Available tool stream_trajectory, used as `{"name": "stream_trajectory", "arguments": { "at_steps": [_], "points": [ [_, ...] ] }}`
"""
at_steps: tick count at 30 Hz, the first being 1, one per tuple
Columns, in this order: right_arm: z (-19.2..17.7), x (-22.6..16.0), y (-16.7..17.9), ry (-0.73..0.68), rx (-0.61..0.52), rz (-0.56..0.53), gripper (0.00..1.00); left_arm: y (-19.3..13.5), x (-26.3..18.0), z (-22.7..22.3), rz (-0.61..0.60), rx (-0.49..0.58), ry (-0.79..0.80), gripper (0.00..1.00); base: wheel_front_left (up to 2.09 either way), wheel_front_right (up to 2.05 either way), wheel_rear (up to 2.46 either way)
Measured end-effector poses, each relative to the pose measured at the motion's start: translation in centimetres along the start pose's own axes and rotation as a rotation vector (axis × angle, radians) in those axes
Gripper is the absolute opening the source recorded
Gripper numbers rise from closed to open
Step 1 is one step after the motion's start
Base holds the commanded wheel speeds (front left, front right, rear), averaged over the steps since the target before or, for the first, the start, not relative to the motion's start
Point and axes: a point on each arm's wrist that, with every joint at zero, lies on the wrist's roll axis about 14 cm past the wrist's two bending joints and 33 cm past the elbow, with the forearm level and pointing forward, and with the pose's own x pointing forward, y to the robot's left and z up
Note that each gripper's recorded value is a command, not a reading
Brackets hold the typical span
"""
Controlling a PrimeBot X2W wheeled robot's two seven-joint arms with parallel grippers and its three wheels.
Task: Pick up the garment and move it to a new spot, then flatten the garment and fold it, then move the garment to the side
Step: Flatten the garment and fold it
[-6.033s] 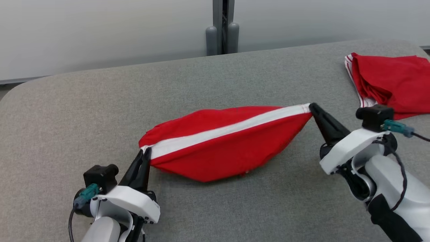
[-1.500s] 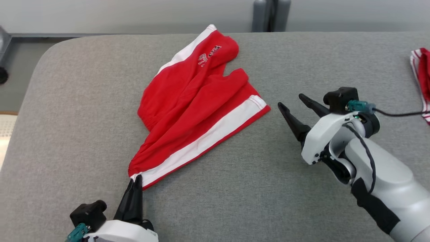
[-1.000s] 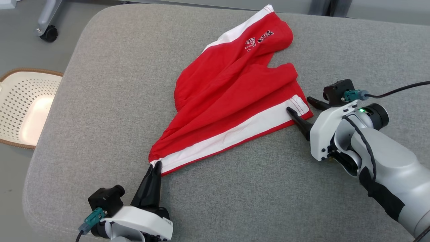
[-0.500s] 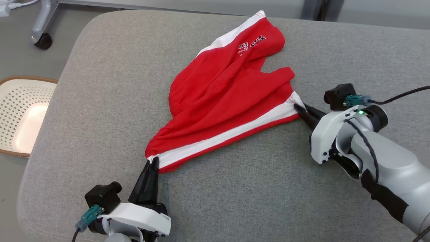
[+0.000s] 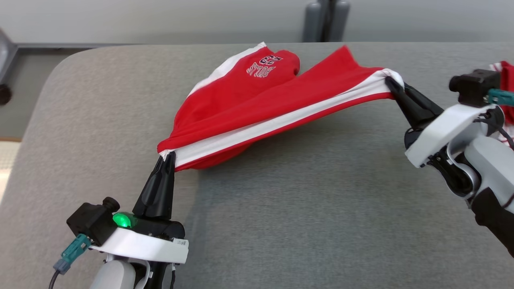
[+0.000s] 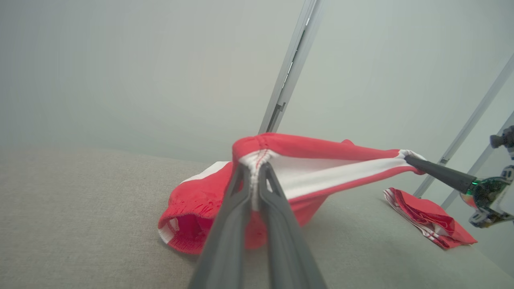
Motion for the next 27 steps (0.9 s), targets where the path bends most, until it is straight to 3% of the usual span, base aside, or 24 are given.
{"name": "stream_trajectory", "arguments": {
  "at_steps": [7,14,20,27],
  "points": [
    [5.6,-5.8,-3.4,-0.189,-0.007,-0.115,0.00,-5.3,2.4,2.0,-0.203,-0.006,-0.023,0.00,0.00,0.00,0.00],
    [14.5,-11.5,-3.7,-0.433,-0.100,-0.153,0.00,-11.8,5.2,10.2,-0.448,0.032,-0.140,0.00,0.00,0.00,0.00],
    [20.1,-15.8,-3.6,-0.552,-0.217,-0.177,0.00,-17.0,5.3,16.0,-0.621,0.088,-0.185,0.00,0.00,0.00,0.00],
    [23.4,-16.8,-5.0,-0.593,-0.270,-0.216,0.00,-19.5,6.5,16.5,-0.700,0.118,-0.052,0.00,0.00,0.00,0.00]
  ]
}}
